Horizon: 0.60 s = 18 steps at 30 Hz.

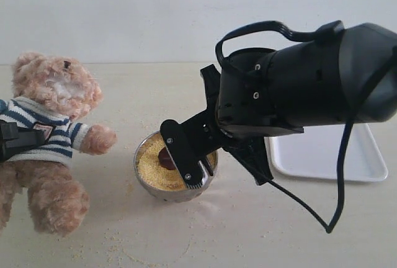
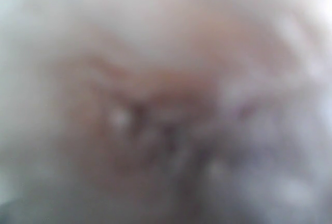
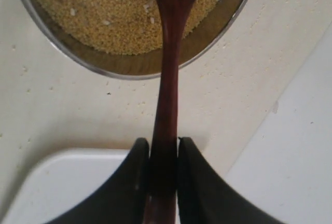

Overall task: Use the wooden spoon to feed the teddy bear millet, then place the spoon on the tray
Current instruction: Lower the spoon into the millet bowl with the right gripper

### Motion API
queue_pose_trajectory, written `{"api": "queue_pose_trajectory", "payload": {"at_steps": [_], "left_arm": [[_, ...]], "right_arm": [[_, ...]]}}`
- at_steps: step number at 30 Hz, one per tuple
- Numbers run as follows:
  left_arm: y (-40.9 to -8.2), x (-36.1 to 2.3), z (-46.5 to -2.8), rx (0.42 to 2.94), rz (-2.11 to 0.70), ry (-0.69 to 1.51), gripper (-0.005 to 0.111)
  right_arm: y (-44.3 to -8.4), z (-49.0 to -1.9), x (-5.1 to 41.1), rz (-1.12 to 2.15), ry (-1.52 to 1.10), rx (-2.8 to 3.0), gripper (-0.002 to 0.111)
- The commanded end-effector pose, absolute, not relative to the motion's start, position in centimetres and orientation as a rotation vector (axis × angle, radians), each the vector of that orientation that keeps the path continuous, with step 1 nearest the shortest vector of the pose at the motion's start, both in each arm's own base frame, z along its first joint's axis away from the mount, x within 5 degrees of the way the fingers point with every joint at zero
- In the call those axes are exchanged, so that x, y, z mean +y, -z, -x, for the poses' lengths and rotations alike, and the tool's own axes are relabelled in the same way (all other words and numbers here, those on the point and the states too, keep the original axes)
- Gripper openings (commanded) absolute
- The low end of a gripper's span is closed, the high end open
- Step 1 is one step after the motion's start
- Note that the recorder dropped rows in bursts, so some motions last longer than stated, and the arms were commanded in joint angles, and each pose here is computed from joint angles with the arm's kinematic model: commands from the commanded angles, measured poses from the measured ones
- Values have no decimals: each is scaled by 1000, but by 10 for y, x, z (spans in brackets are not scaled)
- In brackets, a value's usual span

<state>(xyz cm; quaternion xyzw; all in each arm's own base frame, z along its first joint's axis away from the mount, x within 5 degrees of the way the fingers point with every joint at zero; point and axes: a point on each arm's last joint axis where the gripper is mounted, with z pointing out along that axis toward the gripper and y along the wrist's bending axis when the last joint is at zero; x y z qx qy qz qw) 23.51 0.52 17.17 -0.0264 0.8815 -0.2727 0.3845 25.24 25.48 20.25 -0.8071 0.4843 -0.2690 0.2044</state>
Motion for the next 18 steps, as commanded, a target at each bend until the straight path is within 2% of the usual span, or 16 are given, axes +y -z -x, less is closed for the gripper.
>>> {"api": "queue_pose_trajectory", "payload": {"at_steps": [1, 18], "left_arm": [[-173, 4, -235, 2233, 57, 711, 5], [-173, 4, -235, 2237, 46, 714, 5]], "right_arm": [[-203, -252, 256, 2236, 730, 1362, 0], [-201, -246, 257, 2194, 613, 1485, 0]]}}
